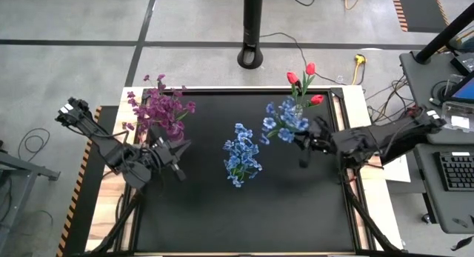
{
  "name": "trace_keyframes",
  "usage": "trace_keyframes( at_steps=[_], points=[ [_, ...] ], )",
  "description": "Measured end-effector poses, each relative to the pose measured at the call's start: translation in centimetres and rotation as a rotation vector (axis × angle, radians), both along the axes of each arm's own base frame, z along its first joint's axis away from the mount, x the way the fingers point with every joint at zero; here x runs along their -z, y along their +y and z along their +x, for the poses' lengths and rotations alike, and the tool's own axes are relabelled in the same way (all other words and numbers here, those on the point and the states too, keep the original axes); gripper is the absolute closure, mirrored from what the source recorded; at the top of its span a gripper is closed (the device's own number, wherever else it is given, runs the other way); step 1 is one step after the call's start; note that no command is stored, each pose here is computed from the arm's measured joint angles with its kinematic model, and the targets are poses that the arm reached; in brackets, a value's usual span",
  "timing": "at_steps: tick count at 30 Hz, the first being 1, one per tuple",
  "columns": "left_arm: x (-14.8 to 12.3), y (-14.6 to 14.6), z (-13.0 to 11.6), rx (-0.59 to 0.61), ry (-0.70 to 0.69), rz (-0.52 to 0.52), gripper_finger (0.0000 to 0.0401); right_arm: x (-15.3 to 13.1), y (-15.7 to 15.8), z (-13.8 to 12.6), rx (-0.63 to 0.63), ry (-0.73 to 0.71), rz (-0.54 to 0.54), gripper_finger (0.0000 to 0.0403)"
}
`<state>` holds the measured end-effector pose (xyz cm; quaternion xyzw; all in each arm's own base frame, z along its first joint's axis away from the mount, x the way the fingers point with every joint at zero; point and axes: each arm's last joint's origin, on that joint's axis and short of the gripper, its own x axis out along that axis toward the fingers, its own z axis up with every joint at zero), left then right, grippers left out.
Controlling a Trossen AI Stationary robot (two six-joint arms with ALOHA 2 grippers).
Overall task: Sort flowers into vase by color
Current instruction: Put the blue flower into the green crystal vase
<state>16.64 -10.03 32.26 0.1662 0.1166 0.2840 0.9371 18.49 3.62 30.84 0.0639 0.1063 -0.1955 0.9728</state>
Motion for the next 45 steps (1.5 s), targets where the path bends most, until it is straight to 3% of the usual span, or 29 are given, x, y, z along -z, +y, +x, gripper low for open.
trace_keyframes(
  at_steps=[8, 14, 18, 24, 36, 42, 45],
  points=[
    [0.5, -0.4, 0.5, -0.001, 0.02, 0.015, 0.0401, -1.6, 3.5, 1.2, -0.216, -0.27, -0.184, 0.0385],
    [1.0, -1.0, 1.2, 0.005, 0.016, 0.004, 0.0401, 1.2, 6.9, 2.3, -0.427, -0.48, -0.322, 0.0385],
    [0.9, -1.6, 1.8, 0.042, -0.013, -0.042, 0.0401, 3.2, 8.5, 3.6, -0.445, -0.529, -0.38, 0.0385],
    [1.3, -2.4, 2.5, 0.161, 0.001, -0.108, 0.0401, 5.7, 10.7, 6.0, -0.577, -0.608, -0.42, 0.0385],
    [3.0, -3.9, 3.0, 0.197, 0.075, -0.08, 0.0401, 6.2, 14.5, 12.1, -0.544, -0.616, -0.592, 0.0385],
    [4.3, -4.6, 3.3, 0.291, 0.18, -0.074, 0.0401, 6.0, 14.8, 14.8, -0.44, -0.594, -0.638, 0.0385],
    [4.6, -4.7, 3.5, 0.294, 0.194, -0.065, 0.0401, 5.7, 14.3, 16.1, -0.306, -0.548, -0.621, 0.0385]
  ],
)
